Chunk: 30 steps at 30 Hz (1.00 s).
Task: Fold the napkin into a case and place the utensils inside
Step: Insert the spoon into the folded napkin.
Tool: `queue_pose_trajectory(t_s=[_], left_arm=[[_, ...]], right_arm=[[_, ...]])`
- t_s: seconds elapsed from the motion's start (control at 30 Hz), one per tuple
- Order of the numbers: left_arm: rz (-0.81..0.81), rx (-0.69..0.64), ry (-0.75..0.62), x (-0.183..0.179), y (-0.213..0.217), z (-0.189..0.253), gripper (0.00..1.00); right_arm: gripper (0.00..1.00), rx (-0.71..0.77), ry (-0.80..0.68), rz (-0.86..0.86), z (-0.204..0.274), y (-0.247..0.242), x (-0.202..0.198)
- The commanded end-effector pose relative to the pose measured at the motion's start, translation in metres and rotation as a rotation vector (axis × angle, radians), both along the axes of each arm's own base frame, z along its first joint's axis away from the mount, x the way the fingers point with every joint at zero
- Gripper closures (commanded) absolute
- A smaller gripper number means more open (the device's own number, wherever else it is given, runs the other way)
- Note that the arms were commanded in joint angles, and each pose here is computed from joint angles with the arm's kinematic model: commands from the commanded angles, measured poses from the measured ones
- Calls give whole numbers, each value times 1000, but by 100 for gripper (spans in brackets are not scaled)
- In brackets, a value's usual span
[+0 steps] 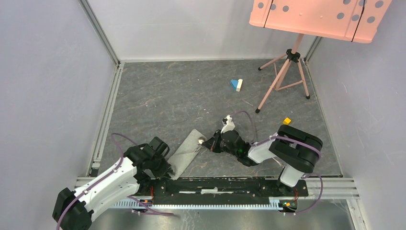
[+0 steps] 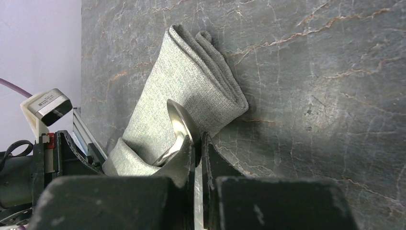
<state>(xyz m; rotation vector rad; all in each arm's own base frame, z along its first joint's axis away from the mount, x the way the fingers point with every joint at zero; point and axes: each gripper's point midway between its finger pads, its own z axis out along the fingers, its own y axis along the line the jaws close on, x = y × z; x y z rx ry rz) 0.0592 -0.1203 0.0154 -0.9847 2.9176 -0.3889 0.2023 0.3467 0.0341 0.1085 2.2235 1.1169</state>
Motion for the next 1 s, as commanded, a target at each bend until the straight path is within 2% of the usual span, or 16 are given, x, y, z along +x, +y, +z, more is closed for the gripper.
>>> queue_pose_trajectory(t_s=[0.0,0.13,0.27,0.37,0.43,0.5,0.63,0.8,0.97], left_arm=[[62,-23,-50,12,-4,-3,66],[60,-41,-70,14,-6,0,61],[58,-56,-93,16,-7,9,54],[52,-59,-120,18,-6,20,47],[55,-65,-147,20,-5,30,39],[57,-70,-179,22,-3,39,34],[50,-86,-219,23,-1,49,32],[45,-99,-215,20,-2,46,32],[31,-115,-227,20,-4,48,31]], right_arm=[[99,58,-14,-32,9,7,6],[90,38,-26,-12,9,8,5],[72,-25,-38,17,7,7,3],[60,-85,-59,40,8,2,2],[54,-124,-73,53,8,-2,2],[52,-158,-88,69,7,-5,2],[57,-195,-103,82,2,-9,2],[85,-199,-118,91,3,-7,4],[93,-201,-155,89,16,-2,10]])
